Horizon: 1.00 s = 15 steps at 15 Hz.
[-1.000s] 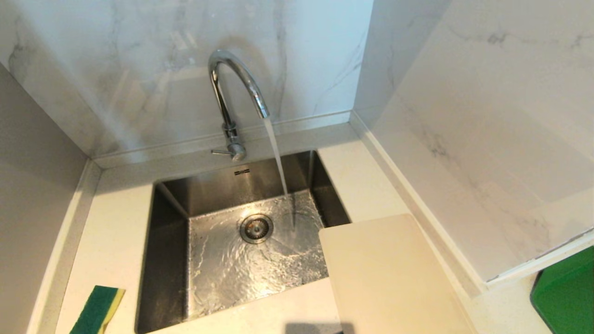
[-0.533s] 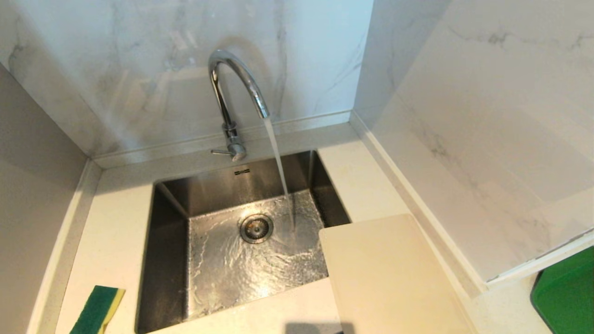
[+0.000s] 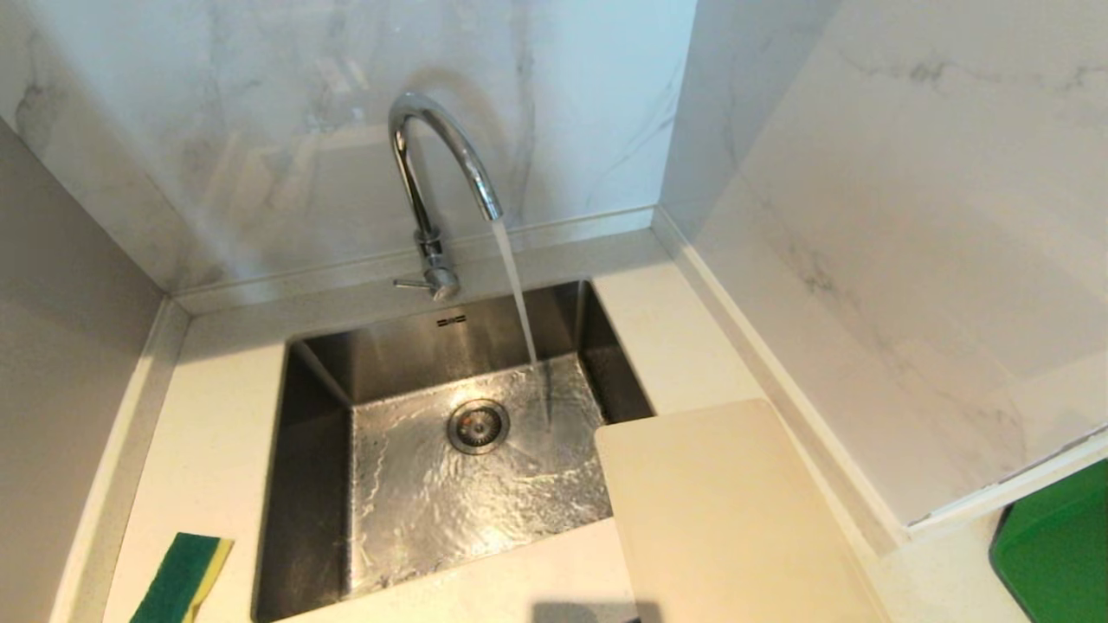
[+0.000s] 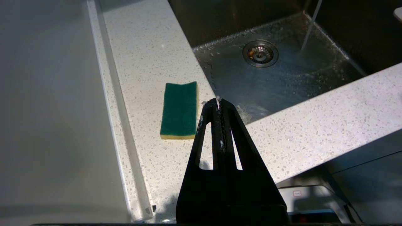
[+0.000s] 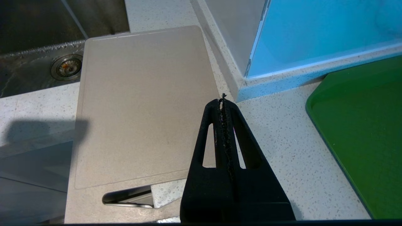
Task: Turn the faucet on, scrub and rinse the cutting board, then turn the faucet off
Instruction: Pick up the cleaning cloth
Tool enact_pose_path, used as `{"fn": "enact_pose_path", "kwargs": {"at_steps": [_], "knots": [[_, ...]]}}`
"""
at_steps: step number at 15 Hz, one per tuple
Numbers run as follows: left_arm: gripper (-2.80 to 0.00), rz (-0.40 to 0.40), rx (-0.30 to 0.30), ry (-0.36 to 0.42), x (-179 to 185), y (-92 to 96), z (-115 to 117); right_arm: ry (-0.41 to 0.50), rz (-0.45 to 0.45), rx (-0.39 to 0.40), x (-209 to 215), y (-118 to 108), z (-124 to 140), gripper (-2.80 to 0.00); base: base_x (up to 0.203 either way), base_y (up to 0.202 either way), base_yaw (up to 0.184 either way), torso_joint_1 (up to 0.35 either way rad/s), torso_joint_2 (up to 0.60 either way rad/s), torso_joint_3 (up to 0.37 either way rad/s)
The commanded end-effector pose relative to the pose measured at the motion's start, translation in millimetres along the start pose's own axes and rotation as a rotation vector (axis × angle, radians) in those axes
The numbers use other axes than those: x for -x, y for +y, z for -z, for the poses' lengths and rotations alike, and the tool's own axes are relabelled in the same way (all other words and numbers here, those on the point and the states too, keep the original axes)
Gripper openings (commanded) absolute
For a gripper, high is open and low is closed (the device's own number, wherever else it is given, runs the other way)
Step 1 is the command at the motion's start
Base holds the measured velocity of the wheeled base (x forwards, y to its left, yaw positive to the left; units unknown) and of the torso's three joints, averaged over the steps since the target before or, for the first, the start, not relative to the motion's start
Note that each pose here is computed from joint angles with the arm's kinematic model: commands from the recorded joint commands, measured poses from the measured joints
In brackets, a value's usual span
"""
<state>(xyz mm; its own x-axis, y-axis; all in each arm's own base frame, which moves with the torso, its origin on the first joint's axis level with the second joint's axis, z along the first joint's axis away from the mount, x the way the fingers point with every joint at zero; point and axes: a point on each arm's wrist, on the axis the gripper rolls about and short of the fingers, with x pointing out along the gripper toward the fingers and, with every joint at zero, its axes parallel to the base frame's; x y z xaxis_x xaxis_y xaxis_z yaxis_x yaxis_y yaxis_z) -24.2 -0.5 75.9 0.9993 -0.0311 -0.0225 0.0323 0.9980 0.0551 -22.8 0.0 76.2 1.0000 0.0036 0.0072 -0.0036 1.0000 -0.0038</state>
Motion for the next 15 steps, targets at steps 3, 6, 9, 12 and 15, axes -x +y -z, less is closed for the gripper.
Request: {"fn": "enact_pose_path", "kwargs": {"at_steps": [3, 6, 9, 12, 15], "knots": [[-2.8, 0.004, -0.022, -0.004, -0.1, -0.1, -0.4, 0.001, 0.0, 0.001, -0.1, 0.0, -0.1, -2.8, 0.0, 0.0, 0.0, 0.0, 0.0, 0.0], [-2.8, 0.004, -0.016, -0.01, -1.5, -0.2, 1.9, 0.0, -0.001, 0.001, 0.0, 0.0, 0.0, -2.8, 0.0, 0.0, 0.0, 0.0, 0.0, 0.0], [-2.8, -0.019, 0.025, -0.013, -1.5, 0.4, 1.6, 0.0, -0.001, 0.001, 0.0, 0.0, -0.1, -2.8, 0.0, 0.0, 0.0, 0.0, 0.0, 0.0], [-2.8, -0.022, 0.047, -0.015, -1.6, 0.5, 1.3, 0.0, -0.001, 0.001, 0.0, 0.0, 0.0, -2.8, 0.0, 0.0, 0.0, 0.0, 0.0, 0.0], [-2.8, -0.022, 0.048, -0.016, -1.6, 0.5, 1.1, 0.0, -0.001, 0.001, 0.0, 0.0, 0.0, -2.8, 0.0, 0.0, 0.0, 0.0, 0.0, 0.0]]}}
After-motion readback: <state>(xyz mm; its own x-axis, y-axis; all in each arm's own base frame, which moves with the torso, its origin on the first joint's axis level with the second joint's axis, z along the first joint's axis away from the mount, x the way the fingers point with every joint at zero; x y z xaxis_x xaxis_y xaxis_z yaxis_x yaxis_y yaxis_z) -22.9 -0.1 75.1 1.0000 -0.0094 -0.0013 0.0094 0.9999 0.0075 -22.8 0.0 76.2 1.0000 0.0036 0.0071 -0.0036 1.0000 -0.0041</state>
